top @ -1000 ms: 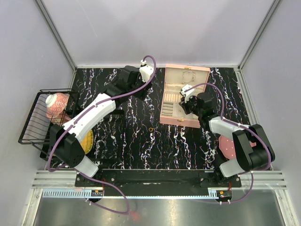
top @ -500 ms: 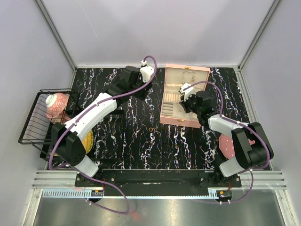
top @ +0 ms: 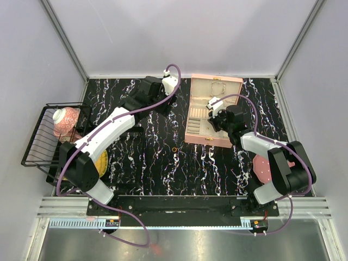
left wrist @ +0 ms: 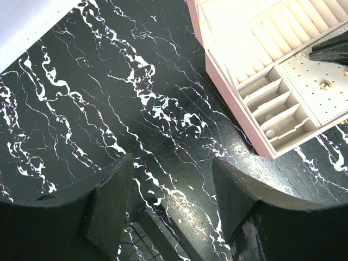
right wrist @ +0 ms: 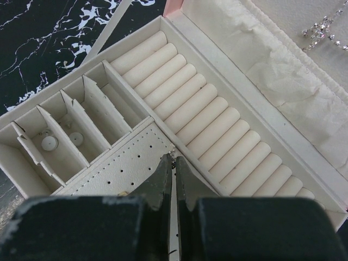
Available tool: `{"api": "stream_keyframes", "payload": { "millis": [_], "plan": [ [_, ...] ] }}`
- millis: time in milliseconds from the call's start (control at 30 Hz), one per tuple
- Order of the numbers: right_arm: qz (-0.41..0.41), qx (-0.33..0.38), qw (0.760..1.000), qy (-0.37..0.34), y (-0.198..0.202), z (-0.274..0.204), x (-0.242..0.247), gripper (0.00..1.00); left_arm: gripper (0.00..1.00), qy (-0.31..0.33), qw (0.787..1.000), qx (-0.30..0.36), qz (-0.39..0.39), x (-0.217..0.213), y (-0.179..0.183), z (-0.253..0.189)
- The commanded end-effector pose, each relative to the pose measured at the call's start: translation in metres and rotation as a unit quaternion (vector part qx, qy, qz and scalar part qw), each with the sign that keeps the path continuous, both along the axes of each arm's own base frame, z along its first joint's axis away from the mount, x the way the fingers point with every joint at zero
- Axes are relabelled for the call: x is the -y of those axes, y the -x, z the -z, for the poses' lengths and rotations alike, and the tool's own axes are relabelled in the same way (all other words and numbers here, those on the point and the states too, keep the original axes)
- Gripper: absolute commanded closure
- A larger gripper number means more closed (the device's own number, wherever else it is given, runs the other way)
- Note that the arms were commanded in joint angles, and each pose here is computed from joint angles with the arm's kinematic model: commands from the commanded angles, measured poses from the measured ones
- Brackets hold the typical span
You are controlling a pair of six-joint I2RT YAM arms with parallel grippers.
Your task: Organize the mixed jewelry
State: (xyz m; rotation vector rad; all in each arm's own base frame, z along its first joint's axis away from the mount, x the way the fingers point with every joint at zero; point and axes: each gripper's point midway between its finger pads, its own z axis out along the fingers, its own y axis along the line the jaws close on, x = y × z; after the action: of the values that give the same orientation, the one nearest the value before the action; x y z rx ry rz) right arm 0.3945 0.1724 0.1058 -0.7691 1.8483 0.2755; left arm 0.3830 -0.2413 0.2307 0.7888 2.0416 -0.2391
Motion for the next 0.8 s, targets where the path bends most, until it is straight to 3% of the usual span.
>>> {"api": "stream_keyframes", "payload": {
  "millis": [0, 767],
  "plan": [
    [0.0, 0.029, 1.0, 0.002, -0.0105, -0.019, -0.0048, 1.0, 0.36, 0.02, 1.0, 0.007, 0.003, 0.0045, -0.0025, -0.0083],
    [0.005, 0.023, 1.0, 0.012, -0.0039, -0.0149, 0.0001, 1.0, 0.35, 0.022, 1.0, -0.003, 0.002, 0.0062, -0.0019, -0.0018]
  ]
}}
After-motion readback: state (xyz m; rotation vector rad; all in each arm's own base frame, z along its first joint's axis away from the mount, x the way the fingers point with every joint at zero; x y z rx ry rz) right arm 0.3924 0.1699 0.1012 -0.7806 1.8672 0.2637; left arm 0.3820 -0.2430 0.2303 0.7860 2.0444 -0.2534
